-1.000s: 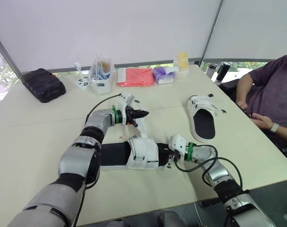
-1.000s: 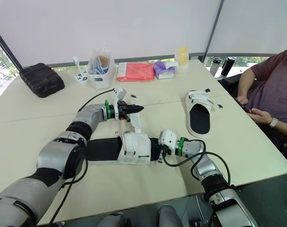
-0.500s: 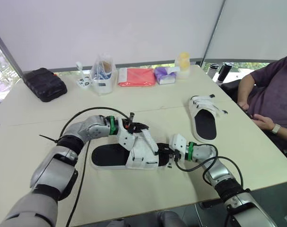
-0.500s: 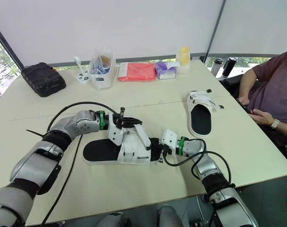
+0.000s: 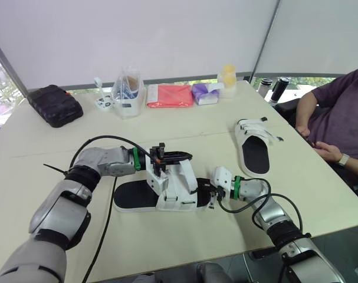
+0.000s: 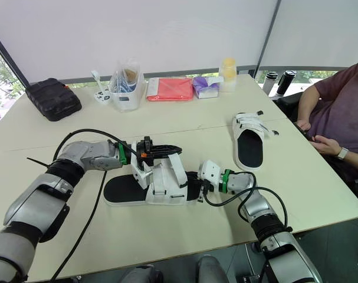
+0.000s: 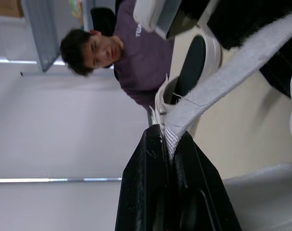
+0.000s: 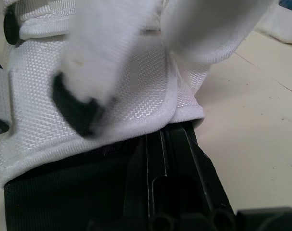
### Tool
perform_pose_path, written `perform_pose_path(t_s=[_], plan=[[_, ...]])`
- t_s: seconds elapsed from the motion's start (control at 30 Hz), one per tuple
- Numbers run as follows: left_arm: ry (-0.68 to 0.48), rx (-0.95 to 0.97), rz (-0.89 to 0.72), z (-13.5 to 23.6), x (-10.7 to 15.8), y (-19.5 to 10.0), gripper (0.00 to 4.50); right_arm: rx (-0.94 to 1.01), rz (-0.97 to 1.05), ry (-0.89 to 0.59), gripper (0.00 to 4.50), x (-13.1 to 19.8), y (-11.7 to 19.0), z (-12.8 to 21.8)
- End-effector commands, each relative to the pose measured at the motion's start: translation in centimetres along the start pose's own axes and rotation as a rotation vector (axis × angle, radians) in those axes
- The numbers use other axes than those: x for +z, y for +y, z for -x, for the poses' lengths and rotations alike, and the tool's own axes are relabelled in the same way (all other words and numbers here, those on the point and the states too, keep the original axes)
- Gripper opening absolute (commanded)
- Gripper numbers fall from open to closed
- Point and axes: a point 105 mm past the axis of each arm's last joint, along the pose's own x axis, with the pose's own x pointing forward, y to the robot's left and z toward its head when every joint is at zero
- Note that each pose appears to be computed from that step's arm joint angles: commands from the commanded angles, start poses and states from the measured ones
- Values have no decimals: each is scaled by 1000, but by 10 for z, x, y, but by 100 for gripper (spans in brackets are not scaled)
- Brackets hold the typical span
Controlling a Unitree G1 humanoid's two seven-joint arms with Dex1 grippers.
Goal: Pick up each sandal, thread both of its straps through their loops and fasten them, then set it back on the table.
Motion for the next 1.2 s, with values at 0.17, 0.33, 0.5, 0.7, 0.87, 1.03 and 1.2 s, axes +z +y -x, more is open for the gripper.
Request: perform_pose_path(t_s=[0.17,0.33,0.5,0.7,0.87,1.03,1.2], plan=[[-67,-8,-25,7,9,6,6,108,-155,241,0,-65,45,8],[-58,-54,-25,6,8,-5,180,103,-153,240,0,-65,44,8],[28,-4,-29,13,-6,5,380,105,-152,243,0,-66,45,8],[145,42,17,43,-20,14,380,107,-150,245,0,-66,44,9],[413,199,337,80,-44,25,380,110,-150,247,0,-68,43,8],[445,333,1038,91,-39,38,380,107,-156,247,0,-69,42,7],[218,339,1594,75,6,55,380,109,-158,245,0,-70,42,6]])
